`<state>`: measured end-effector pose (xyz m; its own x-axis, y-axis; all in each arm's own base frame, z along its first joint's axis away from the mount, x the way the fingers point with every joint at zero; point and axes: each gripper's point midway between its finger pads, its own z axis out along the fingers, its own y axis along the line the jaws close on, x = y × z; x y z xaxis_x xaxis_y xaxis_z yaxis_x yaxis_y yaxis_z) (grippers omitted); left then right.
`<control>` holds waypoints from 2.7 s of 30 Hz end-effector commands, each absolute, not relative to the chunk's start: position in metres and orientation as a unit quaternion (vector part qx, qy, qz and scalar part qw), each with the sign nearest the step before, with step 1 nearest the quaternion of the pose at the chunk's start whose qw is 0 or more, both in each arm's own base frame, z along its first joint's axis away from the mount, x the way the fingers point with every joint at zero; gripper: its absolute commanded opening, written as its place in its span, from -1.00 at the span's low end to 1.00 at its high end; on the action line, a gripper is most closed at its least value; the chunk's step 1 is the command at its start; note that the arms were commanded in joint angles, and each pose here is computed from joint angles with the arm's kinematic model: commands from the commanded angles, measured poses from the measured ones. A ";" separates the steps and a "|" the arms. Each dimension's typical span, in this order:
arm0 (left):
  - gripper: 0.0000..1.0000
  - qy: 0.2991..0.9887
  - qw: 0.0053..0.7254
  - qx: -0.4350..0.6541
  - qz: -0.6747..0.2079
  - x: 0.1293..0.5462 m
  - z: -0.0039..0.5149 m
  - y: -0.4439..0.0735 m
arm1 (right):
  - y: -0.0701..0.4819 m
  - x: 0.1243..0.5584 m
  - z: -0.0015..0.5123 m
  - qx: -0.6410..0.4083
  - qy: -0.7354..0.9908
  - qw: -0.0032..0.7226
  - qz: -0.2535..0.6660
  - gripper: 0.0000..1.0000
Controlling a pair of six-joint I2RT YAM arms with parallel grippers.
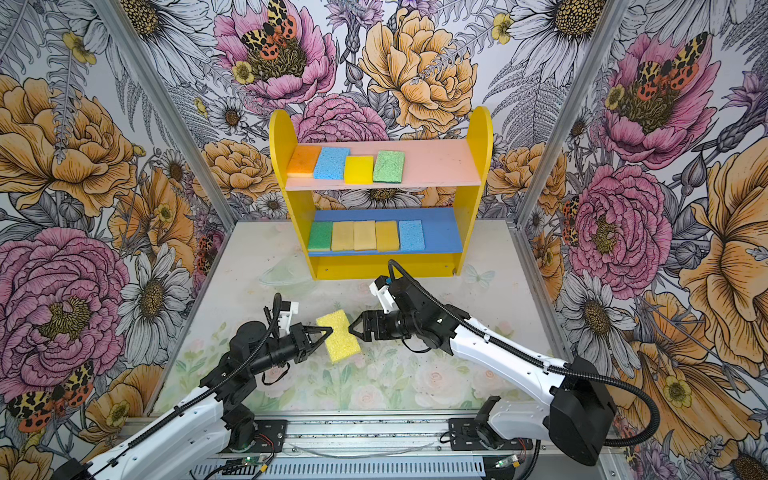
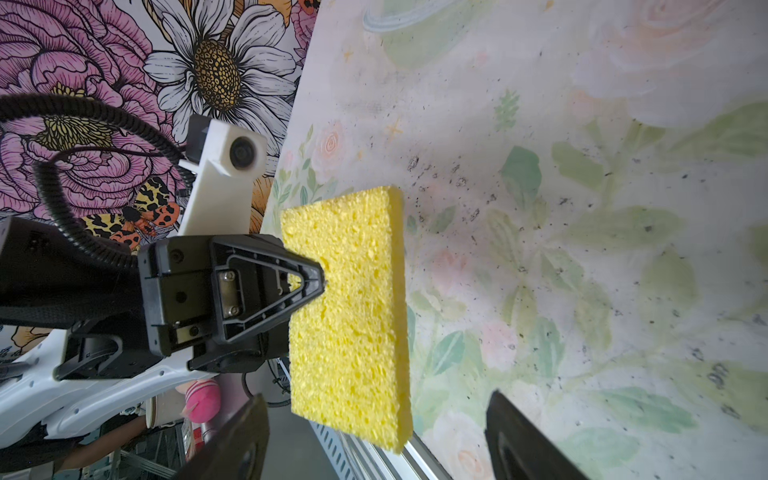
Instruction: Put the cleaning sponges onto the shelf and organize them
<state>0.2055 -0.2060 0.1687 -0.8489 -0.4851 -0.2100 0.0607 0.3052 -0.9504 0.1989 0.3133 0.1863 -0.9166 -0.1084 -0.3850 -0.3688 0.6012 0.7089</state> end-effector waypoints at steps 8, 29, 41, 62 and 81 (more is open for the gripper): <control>-1.00 0.740 0.263 -0.116 -0.608 0.208 0.206 -0.200 | 0.334 0.193 0.184 -0.143 0.865 0.132 0.462 0.31; -1.00 0.731 0.275 -0.120 -0.613 0.214 0.215 -0.194 | 0.348 0.186 0.181 -0.143 0.860 0.116 0.475 -0.07; -1.00 0.735 0.275 -0.125 -0.607 0.215 0.210 -0.190 | 0.350 0.188 0.190 -0.143 0.856 0.121 0.482 -0.86; 0.98 0.764 0.277 -0.119 -0.570 0.197 0.203 -0.179 | 0.337 0.213 0.211 -0.104 0.858 0.197 0.463 -1.00; 0.97 0.749 0.309 -0.124 -0.572 0.195 0.219 -0.163 | 0.323 0.229 0.240 -0.113 0.863 0.245 0.427 -1.00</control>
